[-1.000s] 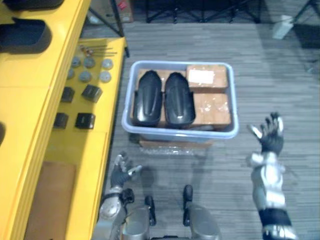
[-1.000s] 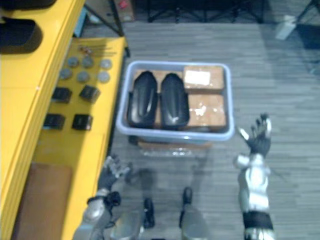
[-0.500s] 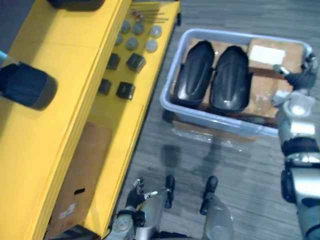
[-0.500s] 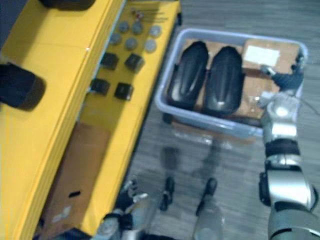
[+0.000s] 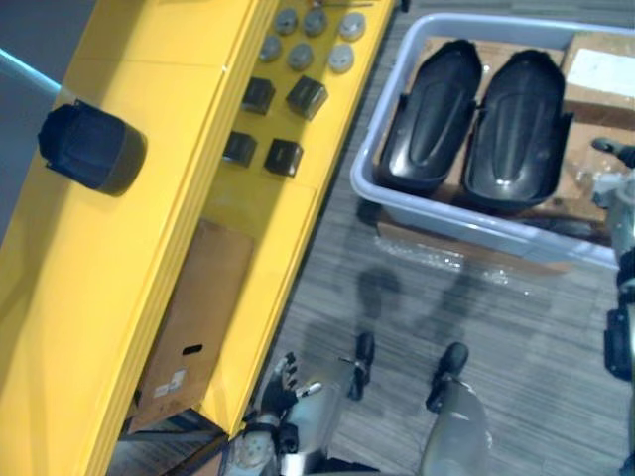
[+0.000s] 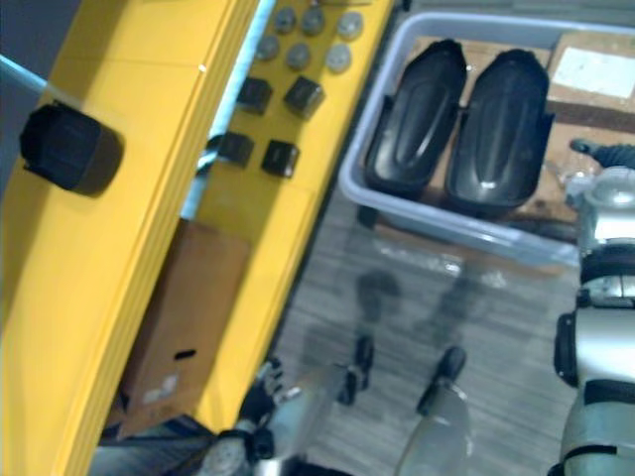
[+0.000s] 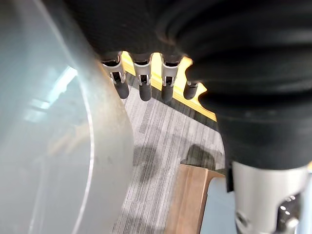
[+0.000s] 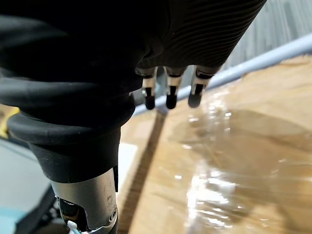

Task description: Walk over and take plastic housings, then place them on the shelf

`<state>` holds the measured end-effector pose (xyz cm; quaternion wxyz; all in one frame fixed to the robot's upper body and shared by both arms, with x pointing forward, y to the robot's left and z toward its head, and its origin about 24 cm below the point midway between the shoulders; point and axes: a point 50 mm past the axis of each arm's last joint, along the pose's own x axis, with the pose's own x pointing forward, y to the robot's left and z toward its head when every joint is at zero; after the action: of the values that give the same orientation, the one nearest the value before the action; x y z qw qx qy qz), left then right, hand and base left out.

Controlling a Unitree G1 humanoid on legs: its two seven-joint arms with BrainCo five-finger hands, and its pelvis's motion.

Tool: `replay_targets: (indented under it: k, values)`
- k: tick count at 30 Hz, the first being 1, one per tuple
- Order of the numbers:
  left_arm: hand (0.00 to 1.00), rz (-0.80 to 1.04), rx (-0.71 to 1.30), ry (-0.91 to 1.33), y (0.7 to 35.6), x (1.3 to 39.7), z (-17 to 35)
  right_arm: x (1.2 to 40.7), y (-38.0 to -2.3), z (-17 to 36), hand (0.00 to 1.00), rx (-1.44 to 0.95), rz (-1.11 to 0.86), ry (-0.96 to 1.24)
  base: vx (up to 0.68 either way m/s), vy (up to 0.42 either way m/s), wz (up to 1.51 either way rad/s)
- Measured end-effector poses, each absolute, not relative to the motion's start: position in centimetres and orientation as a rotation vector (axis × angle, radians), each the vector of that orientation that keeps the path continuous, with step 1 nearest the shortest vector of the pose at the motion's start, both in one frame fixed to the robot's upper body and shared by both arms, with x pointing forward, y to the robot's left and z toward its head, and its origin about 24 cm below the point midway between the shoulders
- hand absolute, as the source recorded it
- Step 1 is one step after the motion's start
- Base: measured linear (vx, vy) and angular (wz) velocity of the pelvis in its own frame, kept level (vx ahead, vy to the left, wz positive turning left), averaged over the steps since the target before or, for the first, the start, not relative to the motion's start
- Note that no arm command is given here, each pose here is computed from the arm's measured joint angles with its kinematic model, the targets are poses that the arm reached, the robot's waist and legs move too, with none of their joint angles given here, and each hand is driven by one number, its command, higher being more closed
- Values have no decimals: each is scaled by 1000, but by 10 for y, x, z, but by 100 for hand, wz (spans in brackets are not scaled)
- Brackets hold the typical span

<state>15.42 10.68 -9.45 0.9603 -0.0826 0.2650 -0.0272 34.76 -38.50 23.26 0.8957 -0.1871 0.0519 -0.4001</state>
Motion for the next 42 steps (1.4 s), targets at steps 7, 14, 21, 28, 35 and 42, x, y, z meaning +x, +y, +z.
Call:
replay_targets:
  k: [7, 14, 21, 28, 35, 42]
  values:
    - [0, -72, -170, 543, 101, 155, -96, 341, -395, 236, 0, -522, -816, 157, -10, -6, 7]
    - [0, -58, -164, 533, 98, 154, -95, 323, -408, 250, 0, -445, -1186, 48, 6, 1, 0]
    - [0, -59, -161, 528, 96, 153, -95, 312, -412, 271, 0, -381, -1396, -61, 17, -7, -2]
    - [0, -50, -194, 528, 95, 154, -94, 319, -397, 303, 0, -415, -1237, -287, 1, -9, -6]
    - [0, -61, -198, 527, 94, 154, -94, 336, -376, 308, 0, -482, -971, -353, 1, -2, 0]
    - [0, -68, -199, 524, 92, 156, -94, 352, -360, 297, 0, -525, -767, -291, 54, -4, 4]
